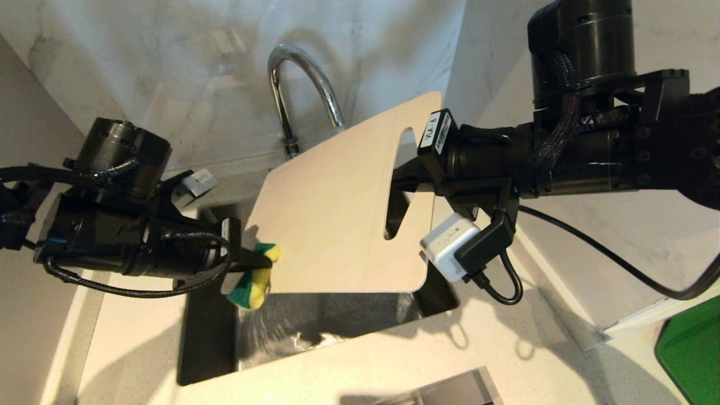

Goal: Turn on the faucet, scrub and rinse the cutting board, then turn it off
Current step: Scrub the cutting board underwater

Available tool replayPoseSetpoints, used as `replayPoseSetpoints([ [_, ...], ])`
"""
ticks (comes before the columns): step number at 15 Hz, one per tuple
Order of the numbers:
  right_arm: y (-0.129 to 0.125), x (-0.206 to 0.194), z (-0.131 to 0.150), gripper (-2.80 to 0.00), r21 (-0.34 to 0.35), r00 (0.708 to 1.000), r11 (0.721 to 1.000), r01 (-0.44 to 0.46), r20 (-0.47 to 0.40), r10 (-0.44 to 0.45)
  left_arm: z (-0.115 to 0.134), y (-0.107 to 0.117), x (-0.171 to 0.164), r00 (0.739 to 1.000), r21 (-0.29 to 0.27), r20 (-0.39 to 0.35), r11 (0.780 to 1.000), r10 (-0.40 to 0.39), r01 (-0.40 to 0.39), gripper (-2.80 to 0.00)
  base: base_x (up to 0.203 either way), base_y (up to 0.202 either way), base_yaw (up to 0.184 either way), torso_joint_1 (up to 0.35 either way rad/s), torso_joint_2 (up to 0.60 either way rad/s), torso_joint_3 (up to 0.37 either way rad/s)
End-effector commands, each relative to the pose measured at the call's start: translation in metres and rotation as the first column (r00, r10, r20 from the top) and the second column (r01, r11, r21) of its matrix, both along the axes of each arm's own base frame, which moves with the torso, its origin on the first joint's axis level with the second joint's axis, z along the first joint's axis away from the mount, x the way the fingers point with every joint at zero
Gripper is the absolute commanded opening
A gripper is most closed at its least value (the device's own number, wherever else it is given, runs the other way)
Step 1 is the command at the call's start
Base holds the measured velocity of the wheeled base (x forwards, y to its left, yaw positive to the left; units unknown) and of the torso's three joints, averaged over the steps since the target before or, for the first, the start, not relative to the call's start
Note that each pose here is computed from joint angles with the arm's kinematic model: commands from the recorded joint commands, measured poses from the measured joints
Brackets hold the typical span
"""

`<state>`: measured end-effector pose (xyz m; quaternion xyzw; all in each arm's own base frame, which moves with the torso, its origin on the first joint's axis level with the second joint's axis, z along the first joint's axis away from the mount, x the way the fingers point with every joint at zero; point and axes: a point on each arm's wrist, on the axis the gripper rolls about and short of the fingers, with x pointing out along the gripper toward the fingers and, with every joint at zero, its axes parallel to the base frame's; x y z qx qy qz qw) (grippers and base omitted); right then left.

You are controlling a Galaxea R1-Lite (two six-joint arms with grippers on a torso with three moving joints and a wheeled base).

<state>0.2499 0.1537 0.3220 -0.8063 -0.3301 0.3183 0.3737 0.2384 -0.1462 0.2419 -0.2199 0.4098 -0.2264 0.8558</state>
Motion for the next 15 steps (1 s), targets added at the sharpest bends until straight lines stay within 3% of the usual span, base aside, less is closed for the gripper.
replayPoseSetpoints([
  [1,-0.002,-0.003,0.003,-2.8,0.001,1.0,1.0,-0.005,0.017,0.005,0.002,0.025,-0.007,1.0,-0.048,0.006,0.999,0.023,-0.023,-2.8,0.0,0.0,0.0,0.0,0.0,0.0],
  [5,-0.004,-0.007,0.006,-2.8,0.007,1.0,1.0,-0.003,0.02,0.003,-0.009,0.059,0.009,0.99,-0.029,-0.014,0.989,0.142,-0.142,-2.8,0.0,0.0,0.0,0.0,0.0,0.0],
  [7,-0.004,-0.007,0.006,-2.8,0.008,1.0,1.0,-0.003,0.021,0.003,-0.015,0.072,0.017,0.985,-0.004,0.009,0.985,0.172,-0.172,-2.8,0.0,0.0,0.0,0.0,0.0,0.0],
  [15,-0.009,-0.014,0.007,-2.8,0.01,1.0,1.0,-0.002,0.025,0.002,-0.031,0.1,0.036,0.965,0.014,0.013,0.965,0.262,-0.262,-2.8,0.0,0.0,0.0,0.0,0.0,0.0],
])
